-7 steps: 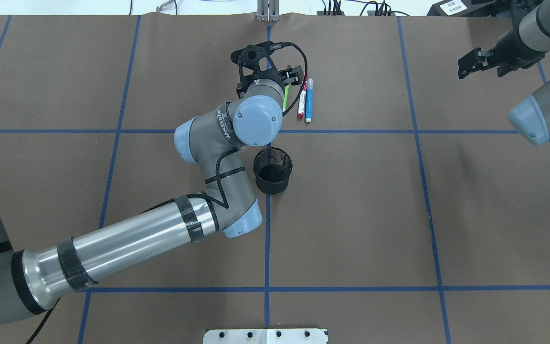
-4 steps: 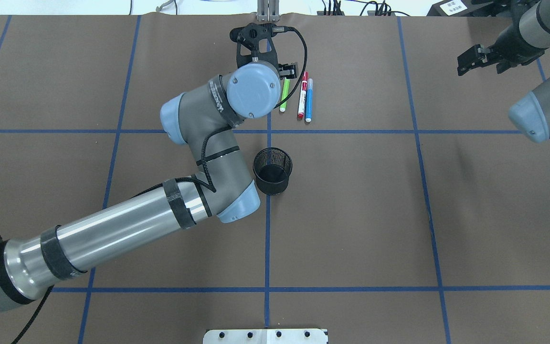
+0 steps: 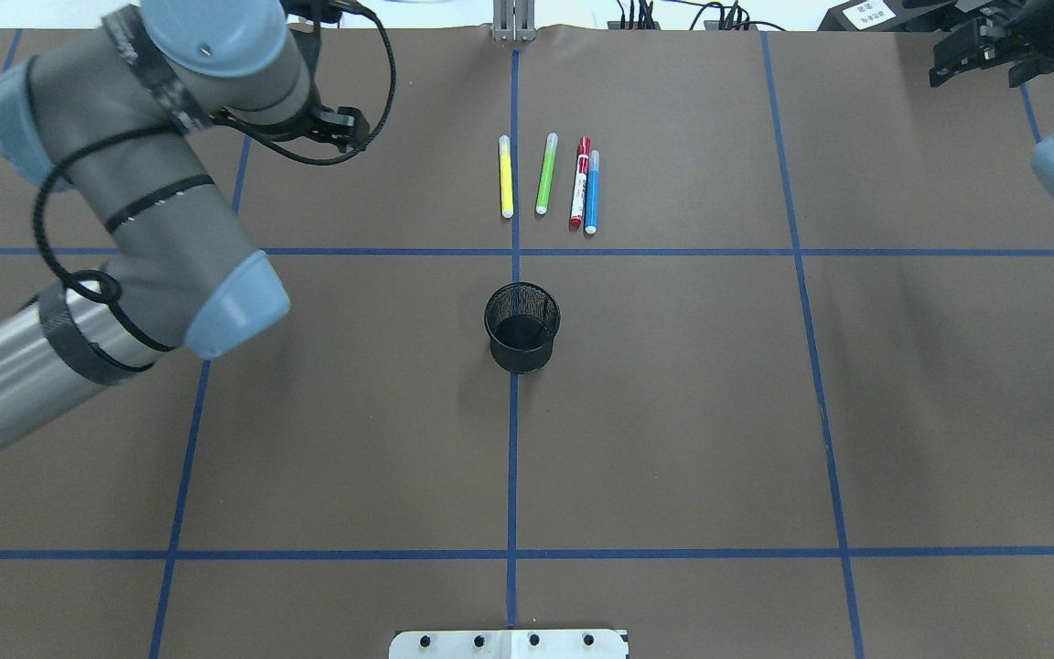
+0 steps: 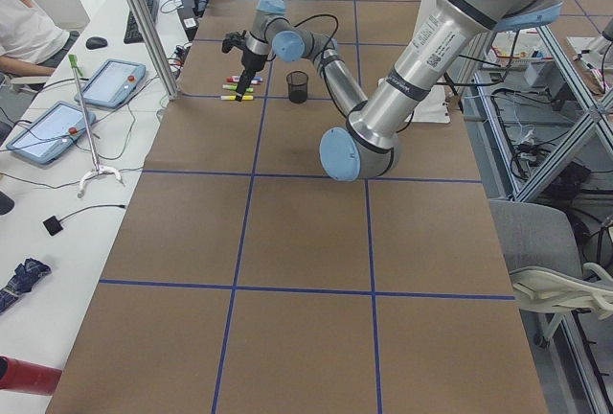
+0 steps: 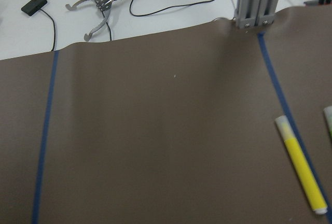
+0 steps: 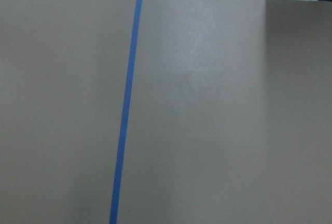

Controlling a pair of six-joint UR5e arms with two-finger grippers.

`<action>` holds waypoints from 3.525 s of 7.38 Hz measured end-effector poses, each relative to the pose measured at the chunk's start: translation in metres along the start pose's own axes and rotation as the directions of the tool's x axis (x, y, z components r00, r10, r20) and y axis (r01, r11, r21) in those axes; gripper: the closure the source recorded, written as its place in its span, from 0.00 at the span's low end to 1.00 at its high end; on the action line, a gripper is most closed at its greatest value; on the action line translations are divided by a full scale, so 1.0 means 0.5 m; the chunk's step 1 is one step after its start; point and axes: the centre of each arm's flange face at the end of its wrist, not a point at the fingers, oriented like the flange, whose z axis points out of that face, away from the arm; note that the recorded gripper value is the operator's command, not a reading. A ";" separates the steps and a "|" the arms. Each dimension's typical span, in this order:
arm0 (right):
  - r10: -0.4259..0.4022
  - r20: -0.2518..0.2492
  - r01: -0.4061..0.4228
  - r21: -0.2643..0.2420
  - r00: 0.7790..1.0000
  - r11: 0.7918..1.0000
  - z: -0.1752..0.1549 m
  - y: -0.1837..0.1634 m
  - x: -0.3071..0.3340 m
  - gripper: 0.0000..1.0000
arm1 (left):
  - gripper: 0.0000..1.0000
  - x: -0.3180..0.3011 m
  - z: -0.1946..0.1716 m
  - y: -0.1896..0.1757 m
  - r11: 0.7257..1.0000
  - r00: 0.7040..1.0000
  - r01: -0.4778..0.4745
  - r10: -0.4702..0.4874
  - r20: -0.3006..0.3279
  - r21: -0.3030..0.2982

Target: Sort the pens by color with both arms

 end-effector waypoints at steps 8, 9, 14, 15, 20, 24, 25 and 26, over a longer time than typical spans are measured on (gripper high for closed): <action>-0.020 -0.044 0.012 -0.175 0.999 0.984 -0.024 0.088 0.317 0.00 | 0.00 -0.893 0.009 0.245 0.950 0.988 0.018 -0.064 -0.139 -0.313; -0.041 -0.045 0.032 -0.186 0.998 0.982 -0.025 0.103 0.347 0.00 | 0.00 -0.932 0.019 0.258 0.948 0.987 -0.014 -0.038 -0.158 -0.319; -0.007 -0.012 0.004 -0.241 1.000 0.971 -0.042 0.134 0.409 0.00 | 0.00 -0.974 0.041 0.284 0.939 0.989 -0.022 -0.031 -0.145 -0.344; 0.005 0.003 -0.004 -0.248 1.000 0.969 -0.037 0.140 0.411 0.00 | 0.00 -0.977 0.045 0.296 0.936 0.989 0.003 -0.055 -0.139 -0.353; 0.012 0.016 -0.007 -0.252 1.000 0.968 -0.032 0.148 0.417 0.00 | 0.00 -0.967 0.045 0.302 0.934 0.983 0.030 -0.091 -0.156 -0.356; 0.010 0.016 -0.006 -0.250 1.000 0.968 -0.033 0.147 0.416 0.00 | 0.00 -0.953 0.032 0.289 0.940 0.980 0.019 -0.085 -0.179 -0.340; 0.009 0.016 -0.005 -0.249 1.000 0.969 -0.034 0.147 0.415 0.00 | 0.00 -0.954 0.032 0.290 0.940 0.980 0.020 -0.086 -0.178 -0.341; 0.008 0.016 -0.004 -0.248 1.000 0.969 -0.035 0.147 0.415 0.00 | 0.00 -0.954 0.033 0.291 0.939 0.980 0.020 -0.086 -0.178 -0.342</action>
